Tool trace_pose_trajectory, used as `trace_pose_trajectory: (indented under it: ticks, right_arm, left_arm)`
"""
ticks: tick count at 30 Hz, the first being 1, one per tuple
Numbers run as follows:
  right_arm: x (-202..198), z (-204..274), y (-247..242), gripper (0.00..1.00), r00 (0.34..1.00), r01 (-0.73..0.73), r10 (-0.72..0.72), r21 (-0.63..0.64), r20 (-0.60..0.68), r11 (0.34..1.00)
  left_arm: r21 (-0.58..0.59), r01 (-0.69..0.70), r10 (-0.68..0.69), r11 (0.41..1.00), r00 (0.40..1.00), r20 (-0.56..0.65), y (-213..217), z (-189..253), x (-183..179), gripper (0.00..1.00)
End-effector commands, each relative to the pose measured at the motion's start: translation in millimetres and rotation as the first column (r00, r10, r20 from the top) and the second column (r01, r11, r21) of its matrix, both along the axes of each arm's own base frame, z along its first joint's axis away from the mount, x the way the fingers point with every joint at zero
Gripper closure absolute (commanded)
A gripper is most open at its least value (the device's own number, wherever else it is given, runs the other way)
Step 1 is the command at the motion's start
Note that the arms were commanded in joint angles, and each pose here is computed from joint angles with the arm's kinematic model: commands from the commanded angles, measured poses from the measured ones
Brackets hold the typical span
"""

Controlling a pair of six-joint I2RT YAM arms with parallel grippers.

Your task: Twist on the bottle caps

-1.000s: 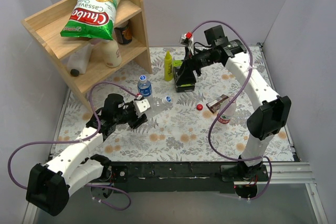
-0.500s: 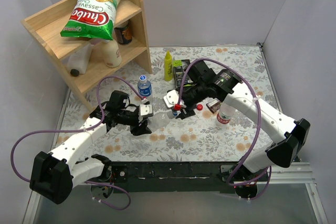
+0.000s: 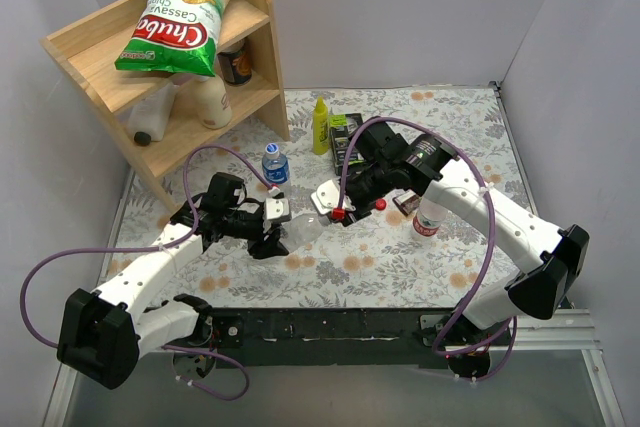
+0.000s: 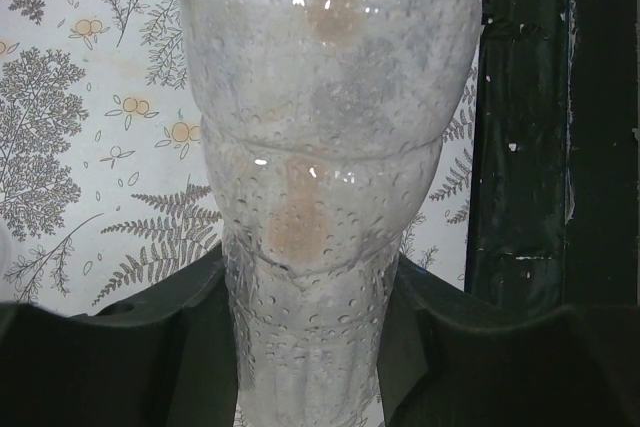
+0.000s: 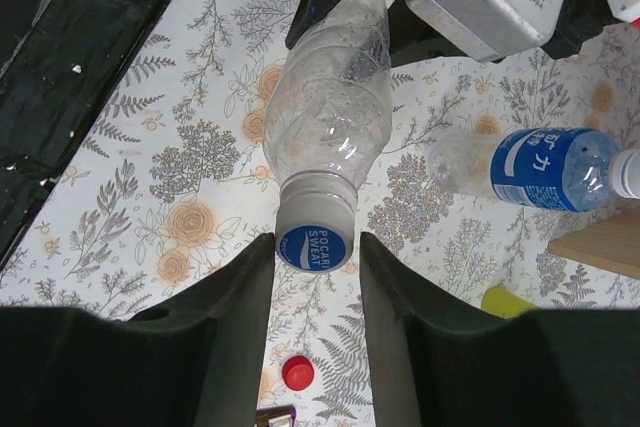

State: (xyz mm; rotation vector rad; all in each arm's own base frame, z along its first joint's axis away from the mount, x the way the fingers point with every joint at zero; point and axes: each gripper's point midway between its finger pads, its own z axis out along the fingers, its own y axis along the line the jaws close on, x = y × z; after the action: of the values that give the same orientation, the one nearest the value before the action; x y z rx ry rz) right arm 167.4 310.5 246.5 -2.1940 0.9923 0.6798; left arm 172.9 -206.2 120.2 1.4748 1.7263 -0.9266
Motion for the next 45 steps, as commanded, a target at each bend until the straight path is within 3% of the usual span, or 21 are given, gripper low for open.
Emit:
trace_pose_trajectory:
  ticks: [1, 6, 9, 10, 13, 15, 17, 18, 19, 21, 25, 30, 34, 35, 41, 45]
  right_arm:
    - [-8, -7, 1, 0.53, 0.999, -0.039, 0.039, -0.012, -0.013, 0.999]
    - [-9, -9, 3, 0.55, 0.999, -0.037, 0.036, -0.018, -0.027, 0.999]
    - [-8, -11, 5, 0.66, 0.998, -0.009, 0.007, -0.031, -0.060, 0.999]
    - [-6, -13, 7, 0.78, 0.997, 0.003, -0.006, -0.036, -0.077, 0.999]
    - [0, -5, 17, 0.89, 0.972, 0.116, -0.120, -0.028, -0.200, 0.993]
    - [11, 2, 25, 0.93, 0.902, 0.260, -0.260, -0.048, -0.345, 0.965]
    - [10, 11, 32, 0.96, 0.827, 0.310, -0.296, -0.051, -0.479, 0.949]
    - [9, 11, 31, 0.99, 0.709, 0.391, -0.386, -0.128, -0.590, 0.912]
    - [11, 20, 41, 0.99, 0.676, 0.399, -0.359, -0.090, -0.643, 0.912]
    - [7, 18, 44, 0.99, 0.506, 0.445, -0.414, -0.182, -0.757, 0.877]
    - [14, 21, 53, 0.99, 0.524, 0.432, -0.383, -0.151, -0.761, 0.889]
    - [27, 20, 49, 0.99, 0.535, 0.450, -0.400, -0.150, -0.744, 0.880]
    - [24, 17, 44, 0.96, 0.572, 0.423, -0.387, -0.144, -0.723, 0.895]
    - [25, 17, 43, 0.96, 0.596, 0.413, -0.378, -0.133, -0.708, 0.901]
    - [25, -1, 30, 0.95, 0.654, 0.389, -0.405, -0.176, -0.639, 0.904]
    - [25, -5, 29, 0.95, 0.662, 0.384, -0.403, -0.175, -0.632, 0.906]
  left_arm:
    - [-0.073, 0.036, -0.033, 0.997, 0.998, 0.047, -11, 25, 4, 1.00]
    - [-0.075, 0.036, -0.032, 0.996, 0.998, 0.057, -11, 28, 6, 1.00]
    - [-0.080, 0.029, -0.024, 0.996, 0.998, 0.060, -11, 29, 7, 1.00]
    - [-0.079, 0.020, -0.015, 0.997, 0.998, 0.068, -11, 29, 10, 1.00]
    - [-0.093, -0.065, 0.072, 0.994, 0.995, 0.071, -12, 31, 23, 1.00]
    - [-0.120, -0.138, 0.143, 0.983, 0.989, 0.035, -13, 35, 28, 1.00]
    - [-0.160, -0.214, 0.222, 0.964, 0.974, 0.038, -15, 39, 40, 1.00]
    - [-0.174, -0.260, 0.262, 0.950, 0.965, -0.011, -16, 41, 41, 1.00]
    - [-0.204, -0.290, 0.293, 0.935, 0.956, -0.017, -19, 45, 48, 1.00]
    - [-0.214, -0.410, 0.396, 0.887, 0.912, -0.107, -18, 46, 59, 1.00]
    - [-0.233, -0.488, 0.451, 0.841, 0.871, -0.195, -24, 44, 71, 1.00]
    - [-0.258, -0.399, 0.372, 0.880, 0.916, -0.147, -26, 47, 57, 1.00]
    - [-0.223, -0.308, 0.308, 0.925, 0.951, -0.035, -21, 43, 51, 1.00]
    - [-0.208, -0.268, 0.282, 0.941, 0.958, 0.042, -19, 42, 54, 1.00]
    - [-0.138, -0.166, 0.202, 0.976, 0.928, 0.313, -3, 41, 56, 1.00]
    - [-0.173, -0.153, 0.204, 0.973, 0.921, 0.332, -4, 48, 51, 1.00]
